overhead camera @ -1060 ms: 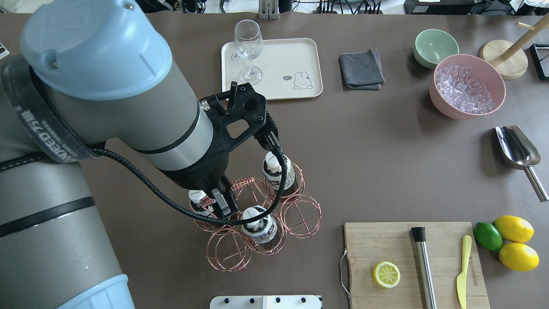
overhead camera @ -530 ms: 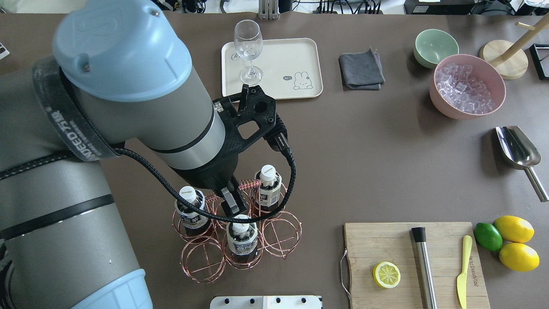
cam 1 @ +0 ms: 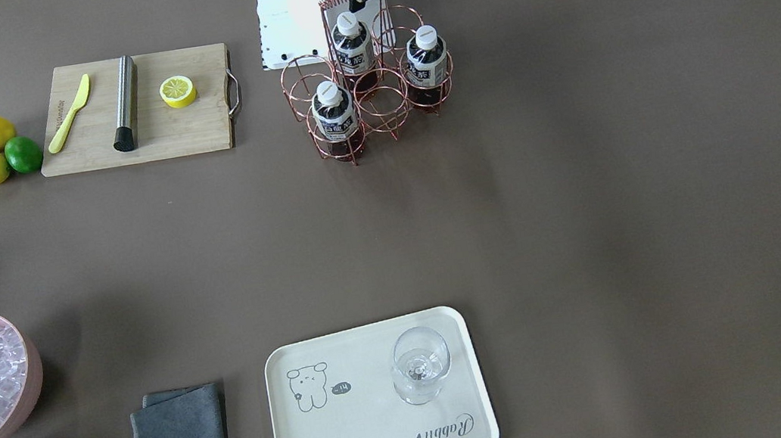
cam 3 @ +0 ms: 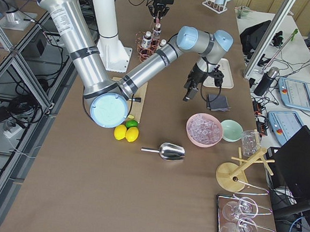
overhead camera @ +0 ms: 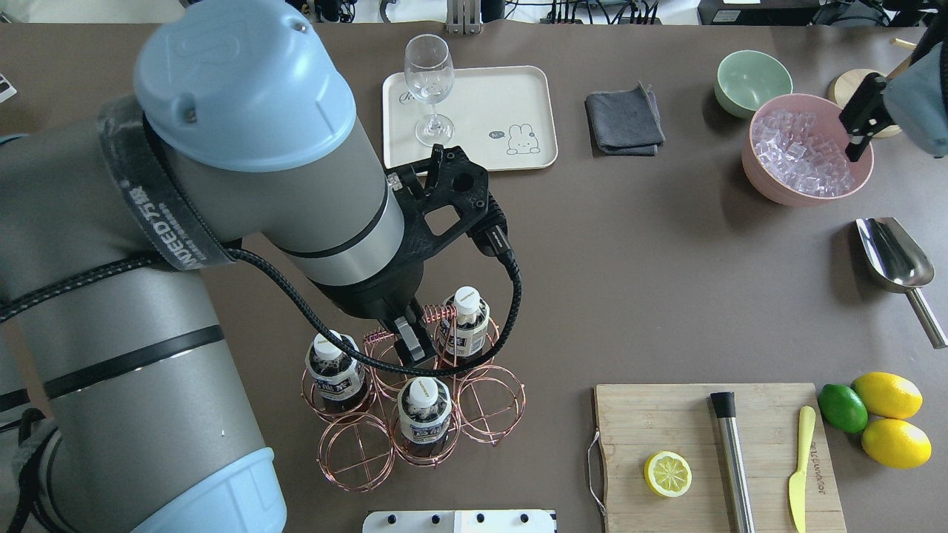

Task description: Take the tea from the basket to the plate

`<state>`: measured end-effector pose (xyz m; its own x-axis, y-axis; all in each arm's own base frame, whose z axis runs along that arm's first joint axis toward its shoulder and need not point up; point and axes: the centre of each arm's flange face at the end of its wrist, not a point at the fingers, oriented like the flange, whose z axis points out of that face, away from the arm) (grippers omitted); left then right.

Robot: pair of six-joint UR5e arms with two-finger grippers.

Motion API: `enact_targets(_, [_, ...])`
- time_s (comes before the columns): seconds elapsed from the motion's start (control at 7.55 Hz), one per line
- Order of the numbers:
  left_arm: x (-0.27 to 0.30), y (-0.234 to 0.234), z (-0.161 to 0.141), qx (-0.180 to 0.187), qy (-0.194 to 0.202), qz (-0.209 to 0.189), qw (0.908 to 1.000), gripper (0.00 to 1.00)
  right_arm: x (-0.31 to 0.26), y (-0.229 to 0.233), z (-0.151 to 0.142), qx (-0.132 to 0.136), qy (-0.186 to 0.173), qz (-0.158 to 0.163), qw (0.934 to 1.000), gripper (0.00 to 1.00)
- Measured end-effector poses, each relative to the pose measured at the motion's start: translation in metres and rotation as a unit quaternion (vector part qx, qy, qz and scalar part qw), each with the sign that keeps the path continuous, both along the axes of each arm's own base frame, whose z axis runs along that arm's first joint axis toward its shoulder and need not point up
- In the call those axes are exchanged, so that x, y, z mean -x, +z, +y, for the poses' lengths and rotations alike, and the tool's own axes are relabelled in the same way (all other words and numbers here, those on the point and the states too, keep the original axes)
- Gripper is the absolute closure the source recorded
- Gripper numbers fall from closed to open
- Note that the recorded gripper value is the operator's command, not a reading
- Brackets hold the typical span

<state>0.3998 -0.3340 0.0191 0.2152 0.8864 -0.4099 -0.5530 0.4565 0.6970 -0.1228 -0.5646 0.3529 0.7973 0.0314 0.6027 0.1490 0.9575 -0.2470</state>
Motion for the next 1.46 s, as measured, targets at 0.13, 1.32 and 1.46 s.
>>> enact_targets(0.13, [0.0,0.0,0.0,0.0,0.0,0.0,1.0,1.0,0.044,-0.032,0.002,0.032,0.03,0.004,0.999,0.0])
enact_targets(1.32, [-0.001,0.001,-0.001,0.001,0.0,-0.001,1.0,1.0,0.29,-0.223,0.07,0.194,0.067,-0.096,0.974,0.0])
enact_targets(1.46, [-0.002,0.001,-0.001,0.001,0.0,-0.002,1.0,1.0,0.314,-0.224,0.074,0.196,0.062,-0.101,0.9735,0.0])
